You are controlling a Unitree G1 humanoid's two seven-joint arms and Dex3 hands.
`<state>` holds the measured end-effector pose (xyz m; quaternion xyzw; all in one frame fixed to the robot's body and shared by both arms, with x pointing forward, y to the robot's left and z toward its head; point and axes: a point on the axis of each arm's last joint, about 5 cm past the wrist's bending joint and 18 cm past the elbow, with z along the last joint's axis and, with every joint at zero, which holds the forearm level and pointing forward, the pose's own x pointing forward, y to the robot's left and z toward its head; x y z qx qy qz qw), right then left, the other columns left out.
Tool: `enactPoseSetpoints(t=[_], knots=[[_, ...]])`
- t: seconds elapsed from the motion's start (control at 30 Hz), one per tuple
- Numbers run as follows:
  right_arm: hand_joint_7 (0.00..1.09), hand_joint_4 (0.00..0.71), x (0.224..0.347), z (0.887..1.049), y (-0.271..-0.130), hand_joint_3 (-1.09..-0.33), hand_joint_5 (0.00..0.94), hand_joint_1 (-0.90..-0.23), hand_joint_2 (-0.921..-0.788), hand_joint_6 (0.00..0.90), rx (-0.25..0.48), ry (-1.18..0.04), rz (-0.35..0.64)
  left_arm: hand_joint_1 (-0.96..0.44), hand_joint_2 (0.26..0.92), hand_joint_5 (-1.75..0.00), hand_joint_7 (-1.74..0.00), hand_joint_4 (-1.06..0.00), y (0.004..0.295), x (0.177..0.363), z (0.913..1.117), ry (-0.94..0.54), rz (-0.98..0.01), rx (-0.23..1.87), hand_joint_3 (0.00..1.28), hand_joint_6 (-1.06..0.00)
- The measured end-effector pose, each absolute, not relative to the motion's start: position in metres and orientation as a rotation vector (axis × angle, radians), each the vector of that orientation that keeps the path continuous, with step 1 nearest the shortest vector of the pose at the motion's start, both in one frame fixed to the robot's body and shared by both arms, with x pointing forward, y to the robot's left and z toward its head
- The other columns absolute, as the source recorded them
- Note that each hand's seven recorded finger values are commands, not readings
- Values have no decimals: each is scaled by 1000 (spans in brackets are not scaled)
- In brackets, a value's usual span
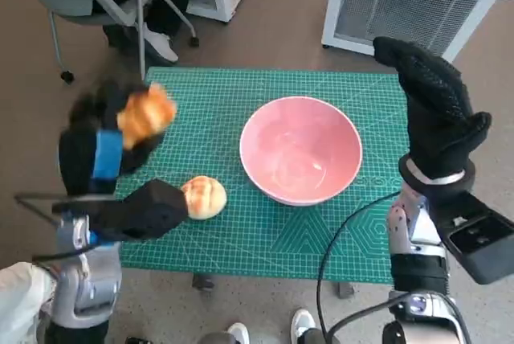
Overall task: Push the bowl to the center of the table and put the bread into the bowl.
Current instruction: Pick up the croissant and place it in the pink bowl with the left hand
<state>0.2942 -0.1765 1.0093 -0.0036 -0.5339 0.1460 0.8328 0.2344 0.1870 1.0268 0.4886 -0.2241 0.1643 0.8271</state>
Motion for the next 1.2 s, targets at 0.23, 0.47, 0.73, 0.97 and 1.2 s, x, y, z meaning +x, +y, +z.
enactPoseSetpoints(t=[0.23,0.47,0.73,0.97,1.2], knots=[[787,-1,294,1009,-177,-775,460,-556,-921,-1,-16,-1134,309,0,920,-1123,-1284,-698,157,245,1052,-672,246,1082,99,-542],[791,-1,294,1009,-177,-777,466,-565,-921,-1,-20,-1141,306,0,920,-1121,-1289,-703,127,260,1062,-780,81,1128,101,-534],[789,-1,293,1008,-178,-770,467,-570,-921,-1,-24,-1140,304,0,920,-1089,-1255,-732,103,280,1055,-804,-139,1253,74,-566],[786,-1,292,1006,-179,-758,470,-573,-921,-1,-28,-1131,300,0,920,-1152,-1259,-678,96,303,1045,-742,-411,1368,102,-559],[782,-1,290,1004,-179,-752,475,-557,-921,-1,-56,-1129,293,-102,871,-244,-479,-348,95,317,1039,-555,-580,1433,80,-412]])
